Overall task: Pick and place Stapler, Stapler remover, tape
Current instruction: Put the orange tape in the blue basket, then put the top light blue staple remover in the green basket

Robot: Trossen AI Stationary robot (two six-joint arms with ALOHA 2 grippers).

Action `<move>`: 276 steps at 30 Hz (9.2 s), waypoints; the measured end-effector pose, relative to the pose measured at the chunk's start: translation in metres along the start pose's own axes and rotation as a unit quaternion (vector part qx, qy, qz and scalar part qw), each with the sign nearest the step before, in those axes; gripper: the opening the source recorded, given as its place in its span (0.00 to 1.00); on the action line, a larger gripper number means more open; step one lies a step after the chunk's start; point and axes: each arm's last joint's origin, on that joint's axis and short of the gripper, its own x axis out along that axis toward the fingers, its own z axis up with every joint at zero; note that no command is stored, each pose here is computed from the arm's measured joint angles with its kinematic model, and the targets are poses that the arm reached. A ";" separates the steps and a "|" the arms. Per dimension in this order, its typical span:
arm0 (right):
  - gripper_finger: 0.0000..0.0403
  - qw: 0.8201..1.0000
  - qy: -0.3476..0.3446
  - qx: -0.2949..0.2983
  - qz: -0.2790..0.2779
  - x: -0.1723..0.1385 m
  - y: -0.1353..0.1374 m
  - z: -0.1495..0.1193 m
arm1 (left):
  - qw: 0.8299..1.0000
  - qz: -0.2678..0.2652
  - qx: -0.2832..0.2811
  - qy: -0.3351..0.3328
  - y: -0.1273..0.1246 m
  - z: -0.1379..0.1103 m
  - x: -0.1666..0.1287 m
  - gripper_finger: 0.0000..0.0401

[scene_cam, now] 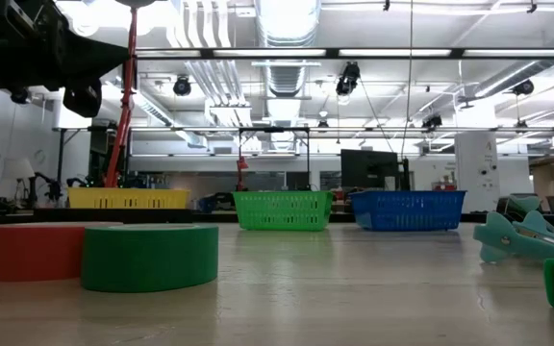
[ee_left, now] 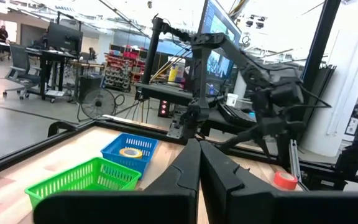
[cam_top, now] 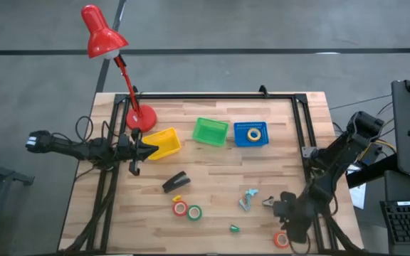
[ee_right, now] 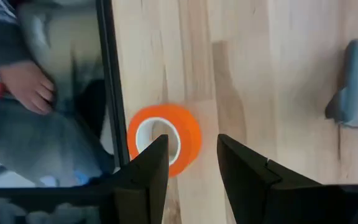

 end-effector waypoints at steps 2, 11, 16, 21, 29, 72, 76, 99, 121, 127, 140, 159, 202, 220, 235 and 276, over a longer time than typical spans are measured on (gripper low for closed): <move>0.33 1.000 0.010 -0.003 -0.016 0.004 0.008 0.000 | 1.000 0.000 0.000 0.000 0.000 0.000 0.000 0.02; 0.33 0.996 0.060 0.009 -0.064 0.030 0.028 -0.001 | 1.000 0.000 0.000 0.001 0.000 0.000 0.000 0.02; 0.33 0.991 0.095 0.019 -0.092 0.041 0.032 -0.002 | 1.000 0.000 0.000 0.001 0.000 0.000 0.000 0.02; 0.34 0.990 0.101 0.009 -0.099 0.049 0.037 -0.001 | 1.000 0.000 0.000 0.001 0.000 0.000 0.000 0.02; 0.32 0.987 0.107 0.008 -0.121 0.054 0.031 -0.003 | 1.000 0.001 0.001 0.004 0.000 -0.001 0.000 0.02; 0.10 0.980 -0.044 -0.015 -0.194 -0.029 -0.009 0.052 | 1.000 0.002 0.004 0.013 0.000 -0.003 0.000 0.02; 0.10 0.972 -0.106 -0.007 -0.209 -0.053 -0.023 0.069 | 1.000 0.002 0.004 0.013 0.000 -0.003 0.000 0.02; 0.10 0.901 -0.209 0.114 -0.363 -0.145 -0.150 0.133 | 1.000 0.002 0.004 0.013 0.000 -0.003 0.000 0.02; 0.11 0.904 -0.086 0.180 -0.379 -0.134 -0.237 0.155 | 1.000 0.002 0.004 0.013 0.000 -0.003 0.000 0.02; 0.10 0.907 -0.055 0.169 -0.382 -0.123 -0.245 0.159 | 1.000 0.002 0.004 0.013 0.000 -0.003 0.000 0.02; 0.12 0.907 -0.021 0.169 -0.386 -0.106 -0.262 0.165 | 1.000 0.002 0.004 0.013 0.000 -0.003 0.000 0.02; 0.32 0.898 -0.016 0.165 -0.407 -0.109 -0.258 0.162 | 1.000 0.002 0.004 0.013 0.000 -0.003 0.000 0.02; 0.21 0.939 -0.187 -0.150 -0.248 -0.004 -0.025 0.088 | 1.000 0.002 0.005 0.017 0.001 -0.003 0.000 0.02; 0.25 0.942 -0.136 -0.122 -0.283 0.034 -0.024 0.067 | 1.000 0.003 0.006 0.021 0.001 -0.004 0.000 0.02; 0.21 0.939 -0.132 -0.116 -0.295 0.035 -0.027 0.065 | 1.000 0.003 0.006 0.021 0.001 -0.004 0.000 0.02; 0.12 0.938 -0.183 -0.091 -0.281 0.044 -0.035 0.063 | 1.000 0.003 0.006 0.020 0.001 -0.004 0.000 0.02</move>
